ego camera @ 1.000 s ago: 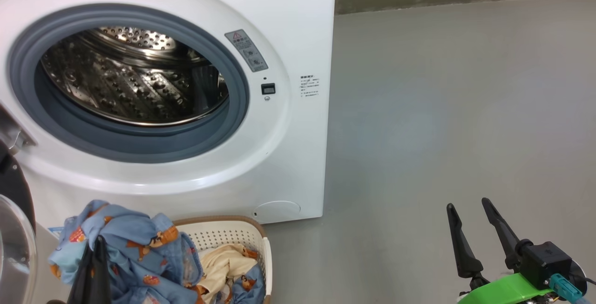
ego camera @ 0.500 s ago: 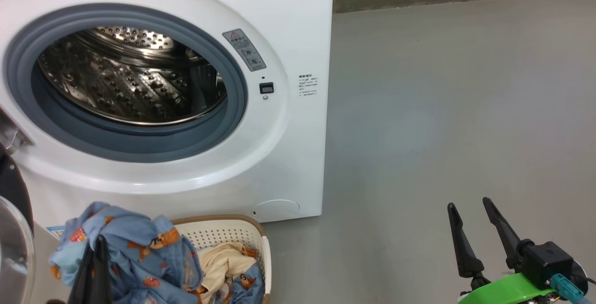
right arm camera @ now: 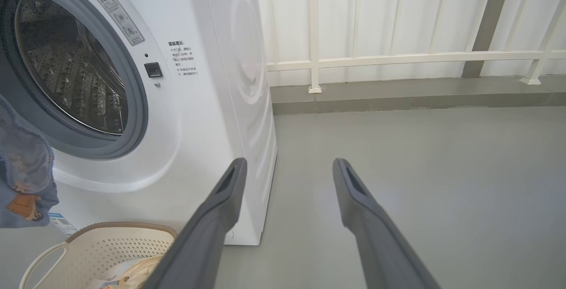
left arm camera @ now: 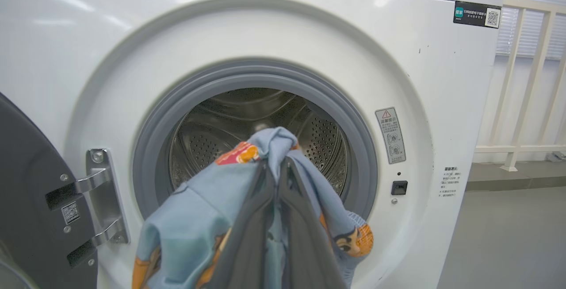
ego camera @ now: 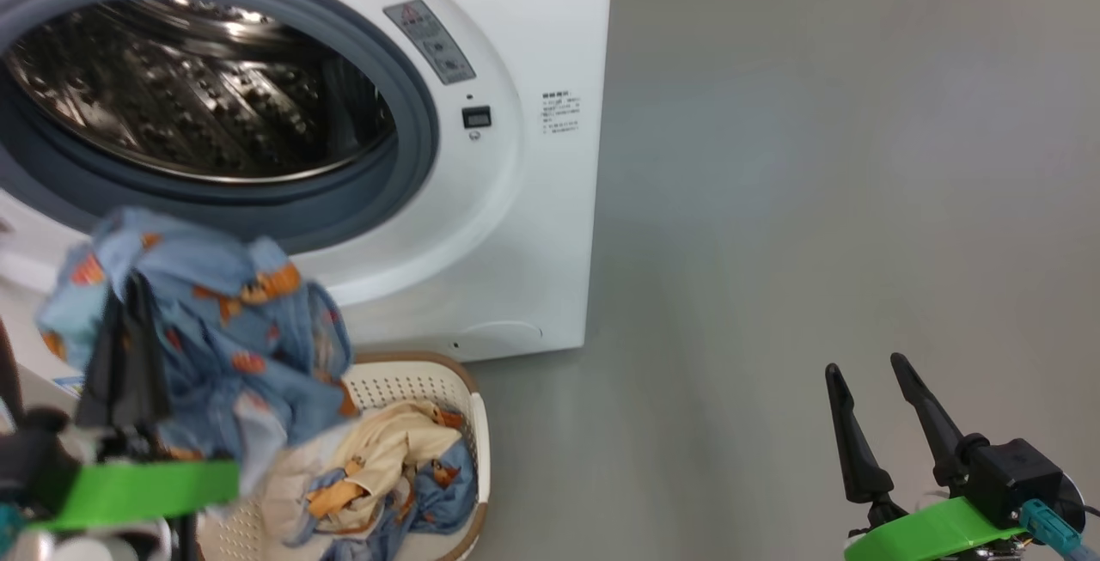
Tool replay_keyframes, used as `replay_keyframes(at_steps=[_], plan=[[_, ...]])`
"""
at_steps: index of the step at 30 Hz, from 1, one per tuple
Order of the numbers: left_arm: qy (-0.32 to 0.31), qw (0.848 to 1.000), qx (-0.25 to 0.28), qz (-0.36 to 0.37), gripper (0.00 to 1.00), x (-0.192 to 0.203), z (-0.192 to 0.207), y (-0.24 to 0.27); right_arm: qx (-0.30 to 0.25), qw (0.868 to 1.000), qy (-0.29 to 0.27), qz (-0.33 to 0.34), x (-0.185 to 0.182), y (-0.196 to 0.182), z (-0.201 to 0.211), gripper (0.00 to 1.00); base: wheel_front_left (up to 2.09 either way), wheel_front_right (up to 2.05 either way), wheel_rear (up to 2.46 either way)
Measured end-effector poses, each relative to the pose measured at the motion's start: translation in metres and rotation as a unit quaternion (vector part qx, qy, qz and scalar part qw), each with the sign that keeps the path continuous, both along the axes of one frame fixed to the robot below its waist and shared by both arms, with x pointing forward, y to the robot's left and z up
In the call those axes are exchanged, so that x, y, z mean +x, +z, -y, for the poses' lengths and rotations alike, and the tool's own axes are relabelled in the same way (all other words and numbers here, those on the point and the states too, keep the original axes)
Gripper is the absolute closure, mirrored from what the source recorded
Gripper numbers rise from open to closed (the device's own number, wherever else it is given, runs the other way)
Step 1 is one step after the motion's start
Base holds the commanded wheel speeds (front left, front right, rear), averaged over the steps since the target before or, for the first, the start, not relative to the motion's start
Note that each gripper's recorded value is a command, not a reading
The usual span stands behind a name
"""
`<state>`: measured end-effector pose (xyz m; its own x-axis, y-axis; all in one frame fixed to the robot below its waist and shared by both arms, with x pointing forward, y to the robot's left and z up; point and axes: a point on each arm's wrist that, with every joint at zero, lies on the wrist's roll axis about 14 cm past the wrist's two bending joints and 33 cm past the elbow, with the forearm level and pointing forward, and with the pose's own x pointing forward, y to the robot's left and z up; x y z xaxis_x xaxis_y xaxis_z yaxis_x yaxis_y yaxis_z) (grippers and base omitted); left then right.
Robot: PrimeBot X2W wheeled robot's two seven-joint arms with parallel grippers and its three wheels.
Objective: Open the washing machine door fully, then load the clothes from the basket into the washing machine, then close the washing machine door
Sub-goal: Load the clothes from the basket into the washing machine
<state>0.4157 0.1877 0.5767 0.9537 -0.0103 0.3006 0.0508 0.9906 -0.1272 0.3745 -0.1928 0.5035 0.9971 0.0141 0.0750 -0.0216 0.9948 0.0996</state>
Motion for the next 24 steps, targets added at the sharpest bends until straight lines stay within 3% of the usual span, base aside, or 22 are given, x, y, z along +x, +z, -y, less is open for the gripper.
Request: replay_keyframes(at_steps=[17,24], plan=[[0.007,0.998,-0.011,0.062,1.00,0.117,-0.007,0.028,-0.006,0.999,-0.004,-0.040,0.042,-0.035,0.004,0.00,0.00,0.00,0.00],[0.022,0.999,-0.042,0.024,1.00,0.169,-0.013,-0.017,-0.009,0.997,0.000,-0.070,0.063,-0.065,0.003,0.00,0.00,0.00,0.00]])
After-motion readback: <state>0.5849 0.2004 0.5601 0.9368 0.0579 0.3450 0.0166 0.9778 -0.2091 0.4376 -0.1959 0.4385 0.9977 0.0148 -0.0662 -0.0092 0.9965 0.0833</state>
